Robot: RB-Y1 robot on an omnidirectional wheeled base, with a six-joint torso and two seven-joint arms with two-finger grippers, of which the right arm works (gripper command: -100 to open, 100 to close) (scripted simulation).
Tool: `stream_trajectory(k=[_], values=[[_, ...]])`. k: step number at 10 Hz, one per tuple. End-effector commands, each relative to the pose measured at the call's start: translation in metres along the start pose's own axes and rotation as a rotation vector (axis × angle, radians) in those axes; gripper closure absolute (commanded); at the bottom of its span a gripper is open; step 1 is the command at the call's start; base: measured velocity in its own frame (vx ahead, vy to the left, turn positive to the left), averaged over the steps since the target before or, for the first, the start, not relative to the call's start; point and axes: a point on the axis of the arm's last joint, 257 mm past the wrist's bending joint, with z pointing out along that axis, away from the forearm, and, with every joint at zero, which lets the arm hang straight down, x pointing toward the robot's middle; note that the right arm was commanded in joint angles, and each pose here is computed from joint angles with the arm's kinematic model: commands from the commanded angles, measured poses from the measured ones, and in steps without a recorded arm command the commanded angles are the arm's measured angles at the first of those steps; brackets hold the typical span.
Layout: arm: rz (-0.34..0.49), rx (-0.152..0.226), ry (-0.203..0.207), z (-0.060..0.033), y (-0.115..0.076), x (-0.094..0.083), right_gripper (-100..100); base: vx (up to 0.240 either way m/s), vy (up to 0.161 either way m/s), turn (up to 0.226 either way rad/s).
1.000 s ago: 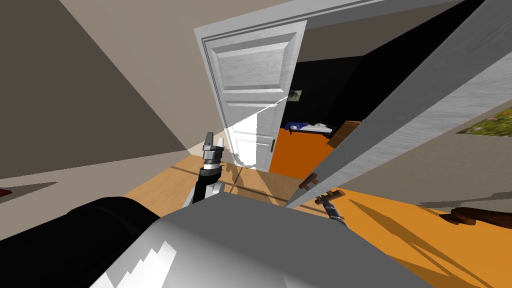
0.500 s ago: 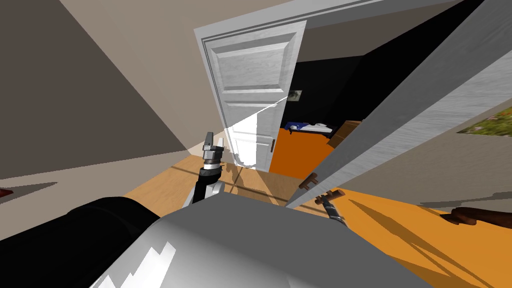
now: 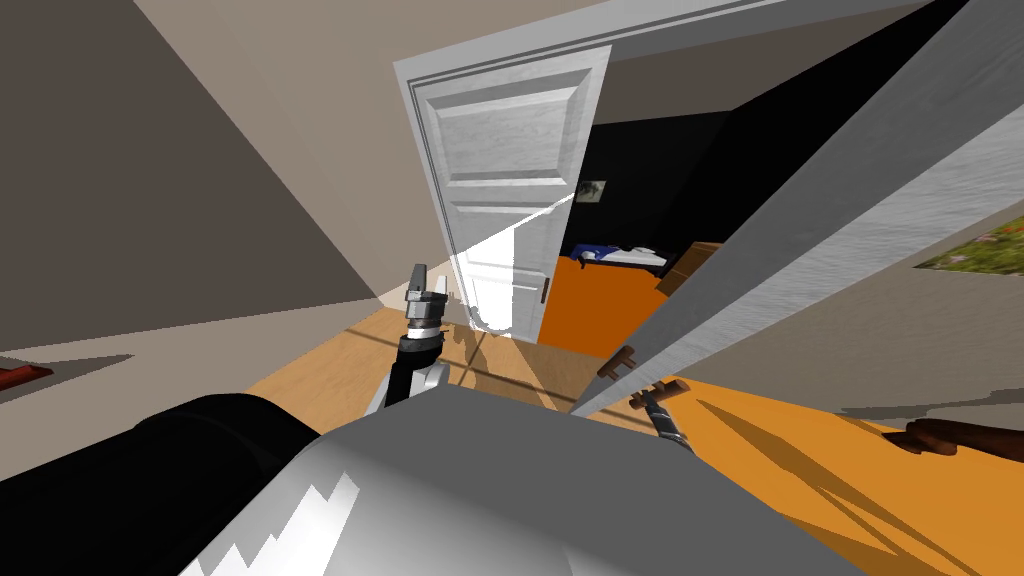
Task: Pull the door open
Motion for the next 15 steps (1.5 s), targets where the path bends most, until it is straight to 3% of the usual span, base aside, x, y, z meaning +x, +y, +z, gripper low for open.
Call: stream_trajectory(k=[1,15], values=[[0.041,-0.004,-0.004,0.0036,0.0038,0.0023,100,-0.012,-0.031,-0.005],[0.055,-0.007,-0.003,0.0046,0.005,0.0032,100,-0.003,-0.003,0.003]])
